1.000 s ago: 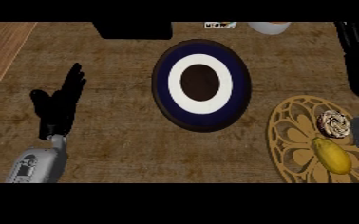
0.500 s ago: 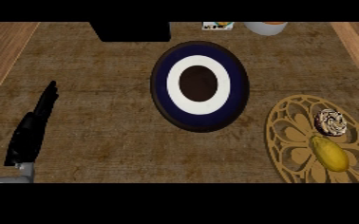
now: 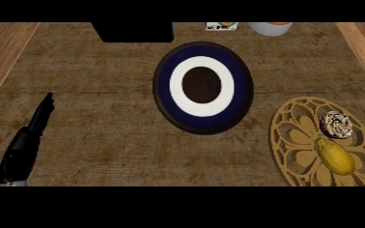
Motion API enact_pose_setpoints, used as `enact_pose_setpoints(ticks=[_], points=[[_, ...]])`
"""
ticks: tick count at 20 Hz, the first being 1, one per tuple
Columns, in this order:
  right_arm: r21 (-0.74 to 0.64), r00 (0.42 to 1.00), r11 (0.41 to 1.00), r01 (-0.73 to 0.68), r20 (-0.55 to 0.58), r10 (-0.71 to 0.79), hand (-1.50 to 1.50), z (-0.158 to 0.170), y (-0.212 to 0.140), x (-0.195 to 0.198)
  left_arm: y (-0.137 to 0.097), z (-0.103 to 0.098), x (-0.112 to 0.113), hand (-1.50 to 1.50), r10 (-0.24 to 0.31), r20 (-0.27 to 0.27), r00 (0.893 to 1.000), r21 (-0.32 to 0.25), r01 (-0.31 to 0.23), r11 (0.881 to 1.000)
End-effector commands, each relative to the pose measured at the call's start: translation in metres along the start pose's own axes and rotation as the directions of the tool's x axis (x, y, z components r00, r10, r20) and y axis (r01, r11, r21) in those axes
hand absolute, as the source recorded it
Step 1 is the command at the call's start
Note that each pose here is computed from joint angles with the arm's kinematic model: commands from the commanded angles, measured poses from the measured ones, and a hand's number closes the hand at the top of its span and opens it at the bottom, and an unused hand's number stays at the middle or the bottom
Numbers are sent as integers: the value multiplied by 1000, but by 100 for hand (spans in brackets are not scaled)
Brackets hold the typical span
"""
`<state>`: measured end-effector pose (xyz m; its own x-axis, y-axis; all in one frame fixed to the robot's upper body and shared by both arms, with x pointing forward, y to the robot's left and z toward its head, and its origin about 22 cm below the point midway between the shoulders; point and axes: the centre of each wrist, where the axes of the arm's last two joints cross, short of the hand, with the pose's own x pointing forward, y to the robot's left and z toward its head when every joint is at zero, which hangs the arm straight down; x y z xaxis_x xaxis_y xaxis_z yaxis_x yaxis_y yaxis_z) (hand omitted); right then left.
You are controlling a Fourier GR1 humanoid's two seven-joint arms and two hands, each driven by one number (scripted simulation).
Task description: Pick the cupcake from the placemat and place it in the plate
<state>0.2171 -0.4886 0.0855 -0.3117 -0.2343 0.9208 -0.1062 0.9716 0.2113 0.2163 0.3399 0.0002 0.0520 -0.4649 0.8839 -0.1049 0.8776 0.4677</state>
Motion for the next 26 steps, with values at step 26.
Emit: enact_pose_setpoints(ticks=[26], points=[[727,524,525,-443,-266,810,-150,-73,4,5,-23,-14,-4,0,8,27,1000,-15,-7,1000]])
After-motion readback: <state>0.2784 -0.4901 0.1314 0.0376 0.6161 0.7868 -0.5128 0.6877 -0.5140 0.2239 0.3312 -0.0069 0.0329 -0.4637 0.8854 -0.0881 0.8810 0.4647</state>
